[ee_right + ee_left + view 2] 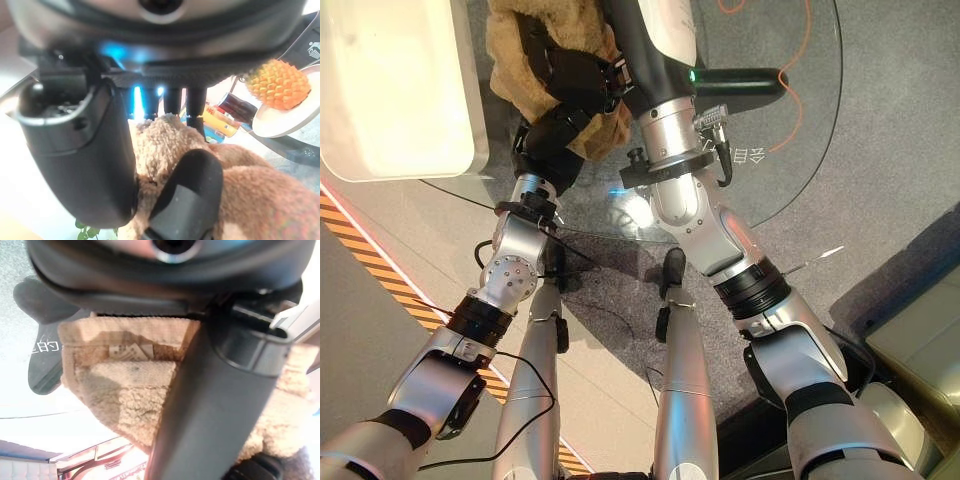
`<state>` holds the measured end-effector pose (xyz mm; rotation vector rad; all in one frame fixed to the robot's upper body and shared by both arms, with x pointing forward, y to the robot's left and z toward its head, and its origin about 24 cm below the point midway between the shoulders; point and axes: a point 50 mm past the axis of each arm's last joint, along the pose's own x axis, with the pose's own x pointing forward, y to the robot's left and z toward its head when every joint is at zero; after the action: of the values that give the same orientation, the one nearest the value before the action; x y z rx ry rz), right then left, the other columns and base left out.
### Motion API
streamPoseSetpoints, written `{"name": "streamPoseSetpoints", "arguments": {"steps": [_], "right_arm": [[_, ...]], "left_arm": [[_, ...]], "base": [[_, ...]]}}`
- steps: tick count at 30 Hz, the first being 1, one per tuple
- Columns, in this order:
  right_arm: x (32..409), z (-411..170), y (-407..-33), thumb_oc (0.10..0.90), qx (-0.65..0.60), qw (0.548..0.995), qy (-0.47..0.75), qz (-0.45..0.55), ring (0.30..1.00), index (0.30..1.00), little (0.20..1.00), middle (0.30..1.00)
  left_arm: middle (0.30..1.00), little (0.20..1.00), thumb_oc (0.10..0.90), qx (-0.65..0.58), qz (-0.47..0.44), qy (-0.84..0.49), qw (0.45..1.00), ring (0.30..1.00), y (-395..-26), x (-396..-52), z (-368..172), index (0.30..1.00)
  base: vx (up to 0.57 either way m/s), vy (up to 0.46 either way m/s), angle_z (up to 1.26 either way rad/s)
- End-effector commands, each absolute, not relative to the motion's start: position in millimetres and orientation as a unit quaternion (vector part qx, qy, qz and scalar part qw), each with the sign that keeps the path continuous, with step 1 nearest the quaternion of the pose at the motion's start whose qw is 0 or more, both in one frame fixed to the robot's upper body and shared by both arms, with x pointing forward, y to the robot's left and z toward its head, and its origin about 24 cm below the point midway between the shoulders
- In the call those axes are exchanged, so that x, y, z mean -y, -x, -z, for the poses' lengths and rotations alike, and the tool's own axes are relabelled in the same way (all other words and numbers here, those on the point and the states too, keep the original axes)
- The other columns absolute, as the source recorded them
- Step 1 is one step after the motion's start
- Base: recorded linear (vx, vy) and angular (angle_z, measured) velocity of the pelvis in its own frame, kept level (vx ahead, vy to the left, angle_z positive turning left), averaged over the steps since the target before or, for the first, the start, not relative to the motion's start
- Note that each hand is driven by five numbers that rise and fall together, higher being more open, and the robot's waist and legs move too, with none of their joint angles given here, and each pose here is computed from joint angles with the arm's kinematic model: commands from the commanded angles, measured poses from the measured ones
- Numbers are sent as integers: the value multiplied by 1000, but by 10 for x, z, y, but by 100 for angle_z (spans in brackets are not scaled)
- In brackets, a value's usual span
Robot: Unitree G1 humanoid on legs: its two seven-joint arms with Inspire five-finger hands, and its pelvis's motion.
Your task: Wipe the table with a cloth and put it in the basket.
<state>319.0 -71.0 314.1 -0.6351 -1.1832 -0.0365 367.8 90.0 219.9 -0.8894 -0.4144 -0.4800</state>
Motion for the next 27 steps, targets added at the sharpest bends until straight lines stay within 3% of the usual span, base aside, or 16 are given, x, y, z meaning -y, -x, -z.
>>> {"name": "streamPoseSetpoints", "arguments": {"steps": [1, 27], "right_arm": [[552, -3671, -2835, 800, 667, 715, 207, 20, 900, 900, 900, 900], [564, -3683, -2840, 800, 669, 716, 199, 21, 900, 900, 900, 900]], "left_arm": [[300, 200, 100, 354, 364, 379, 774, 300, -3394, -578, -3008, 300], [300, 200, 100, 361, 361, 384, 769, 300, -3406, -599, -3039, 300]], "base": [[0, 0, 0], [0, 0, 0]]}}
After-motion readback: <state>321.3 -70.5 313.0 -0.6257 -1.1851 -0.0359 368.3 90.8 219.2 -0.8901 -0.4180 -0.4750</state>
